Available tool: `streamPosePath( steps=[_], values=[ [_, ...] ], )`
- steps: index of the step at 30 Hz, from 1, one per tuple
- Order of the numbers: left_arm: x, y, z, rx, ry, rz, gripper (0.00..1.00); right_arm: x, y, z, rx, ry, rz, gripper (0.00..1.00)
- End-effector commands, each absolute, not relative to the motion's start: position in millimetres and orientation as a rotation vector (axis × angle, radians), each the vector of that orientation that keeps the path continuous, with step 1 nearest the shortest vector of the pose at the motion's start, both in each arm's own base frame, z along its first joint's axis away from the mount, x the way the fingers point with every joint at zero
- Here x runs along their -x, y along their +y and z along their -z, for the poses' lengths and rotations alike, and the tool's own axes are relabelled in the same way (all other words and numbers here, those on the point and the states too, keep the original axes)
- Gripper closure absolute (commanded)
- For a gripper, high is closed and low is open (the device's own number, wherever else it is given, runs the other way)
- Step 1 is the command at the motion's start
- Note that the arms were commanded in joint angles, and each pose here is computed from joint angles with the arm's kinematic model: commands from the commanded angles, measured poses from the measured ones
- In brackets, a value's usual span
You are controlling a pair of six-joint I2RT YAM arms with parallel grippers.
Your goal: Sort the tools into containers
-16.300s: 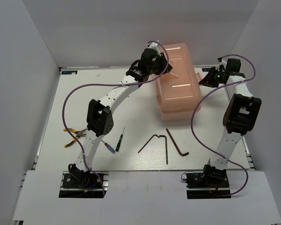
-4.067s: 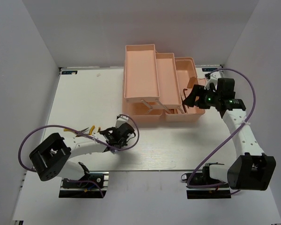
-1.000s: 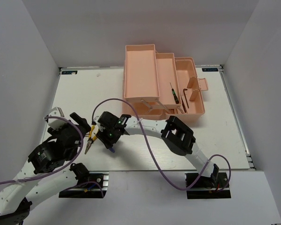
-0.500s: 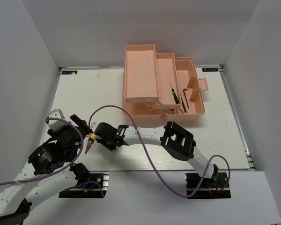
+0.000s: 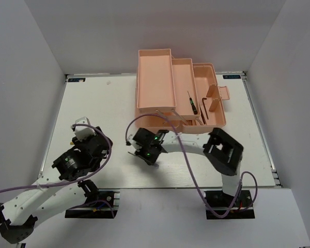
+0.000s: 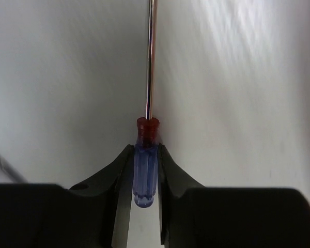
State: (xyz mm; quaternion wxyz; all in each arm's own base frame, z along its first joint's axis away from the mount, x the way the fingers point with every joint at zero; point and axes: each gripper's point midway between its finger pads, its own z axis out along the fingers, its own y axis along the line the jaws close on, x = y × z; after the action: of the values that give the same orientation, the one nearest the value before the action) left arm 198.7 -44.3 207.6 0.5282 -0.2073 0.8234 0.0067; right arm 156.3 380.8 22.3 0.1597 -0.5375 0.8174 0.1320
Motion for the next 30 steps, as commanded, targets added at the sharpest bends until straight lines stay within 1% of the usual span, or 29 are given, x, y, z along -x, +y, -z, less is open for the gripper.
streamPosePath(
  steps=[1, 2, 3, 4, 5, 6, 7, 9, 10, 12, 14, 15, 16, 17, 19, 20, 21, 22, 23, 25, 26, 28, 29, 30],
  values=[
    [-205.5, -62.5, -202.0, 0.473, 1.983, 0.053, 0.29, -104.4, 331.5, -54.3, 1.799, 2.366, -0.665, 1.0],
    [-208.0, -65.4, -197.7, 0.473, 1.983, 0.053, 0.29, -98.9, 316.8, -58.6, 1.896, 2.32, -0.694, 1.0],
    [-209.8, -70.4, -194.5, 0.454, 2.001, 0.051, 0.29, -94.6, 314.3, -83.5, 1.897, 2.243, -0.759, 1.0],
    [-210.2, -74.2, -187.9, 0.444, 2.02, 0.052, 0.29, -79.3, 302.4, -87.3, 1.938, 2.249, -0.834, 1.0],
    [-212.6, -76.9, -184.1, 0.443, 2.021, 0.051, 0.29, -74.1, 292.8, -92.5, 2.006, 2.196, -0.85, 1.0],
    [-213.9, -80.8, -182.4, 0.428, 2.032, 0.054, 0.3, -73.1, 289.0, -116.9, 1.98, 2.108, -0.888, 1.0],
    [-215.1, -84.3, -174.3, 0.403, 2.057, 0.033, 0.3, -66.2, 276.2, -116.4, 2.014, 2.105, -0.893, 1.0],
    [-218.3, -88.0, -166.9, 0.395, 2.068, 0.016, 0.3, -67.2, 266.8, -144.0, 1.982, 1.985, -0.905, 1.0],
    [-218.8, -88.3, -161.1, 0.379, 2.08, -0.005, 0.3, -61.9, 256.4, -149.9, 2.014, 1.987, -0.904, 1.0],
    [-222.5, -92.5, -150.1, 0.365, 2.099, -0.035, 0.3, -66.6, 251.0, -167.2, 1.986, 1.947, -0.897, 1.0],
    [-224.7, -95.1, -137.3, 0.356, 2.112, -0.056, 0.3, -72.2, 238.3, -179.5, 1.956, 1.927, -0.825, 1.0],
    [-224.1, -92.5, -123.1, 0.337, 2.134, -0.109, 0.3, -78.0, 235.3, -183.5, 1.935, 1.928, -0.788, 1.0],
    [-225.3, -90.8, -116.4, 0.338, 2.143, -0.132, 0.27, -82.7, 231.3, -191.5, 1.905, 1.903, -0.748, 1.0],
    [-225.8, -89.3, -110.1, 0.331, 2.148, -0.161, 0.25, -103.5, 227.2, -200.3, 1.848, 1.892, -0.611, 1.0],
    [-227.3, -84.1, -92.9, 0.324, 2.182, -0.236, 0.22, -129.3, 211.9, -214.0, 1.747, 1.894, -0.451, 1.0],
    [-227.0, -83.8, -88.9, 0.315, 2.193, -0.255, 0.22, -147.2, 208.5, -238.0, 1.662, 1.861, -0.36, 1.0],
    [-228.1, -87.5, -85.6, 0.312, 2.203, -0.245, 0.22, -157.4, 202.9, -251.7, 1.598, 1.844, -0.322, 1.0],
    [-231.3, -87.0, -82.3, 0.324, 2.204, -0.256, 0.21, -175.5, 193.0, -263.1, 1.514, 1.848, -0.218, 1.0],
    [-231.4, -84.4, -79.5, 0.309, 2.214, -0.267, 0.21, -197.8, 188.6, -296.3, 1.363, 1.806, -0.143, 1.0],
    [-236.2, -85.5, -76.7, 0.301, 2.212, -0.262, 0.19, -225.9, 177.6, -328.6, 1.169, 1.776, -0.031, 1.0],
    [-239.2, -86.3, -77.1, 0.269, 2.221, -0.259, 0.19, -247.3, 164.9, -344.8, 1.022, 1.776, 0.067, 1.0],
    [-244.7, -92.6, -75.9, 0.25, 2.222, -0.215, 0.19, -268.8, 158.3, -358.1, 0.882, 1.763, 0.107, 1.0],
    [-246.6, -90.1, -74.3, 0.211, 2.229, -0.228, 0.19, -278.8, 160.2, -351.9, 0.838, 1.792, 0.121, 1.0],
    [-245.9, -94.5, -70.6, 0.181, 2.244, -0.204, 0.19, -290.6, 167.1, -360.5, 0.782, 1.76, 0.101, 1.0]
  ],
)
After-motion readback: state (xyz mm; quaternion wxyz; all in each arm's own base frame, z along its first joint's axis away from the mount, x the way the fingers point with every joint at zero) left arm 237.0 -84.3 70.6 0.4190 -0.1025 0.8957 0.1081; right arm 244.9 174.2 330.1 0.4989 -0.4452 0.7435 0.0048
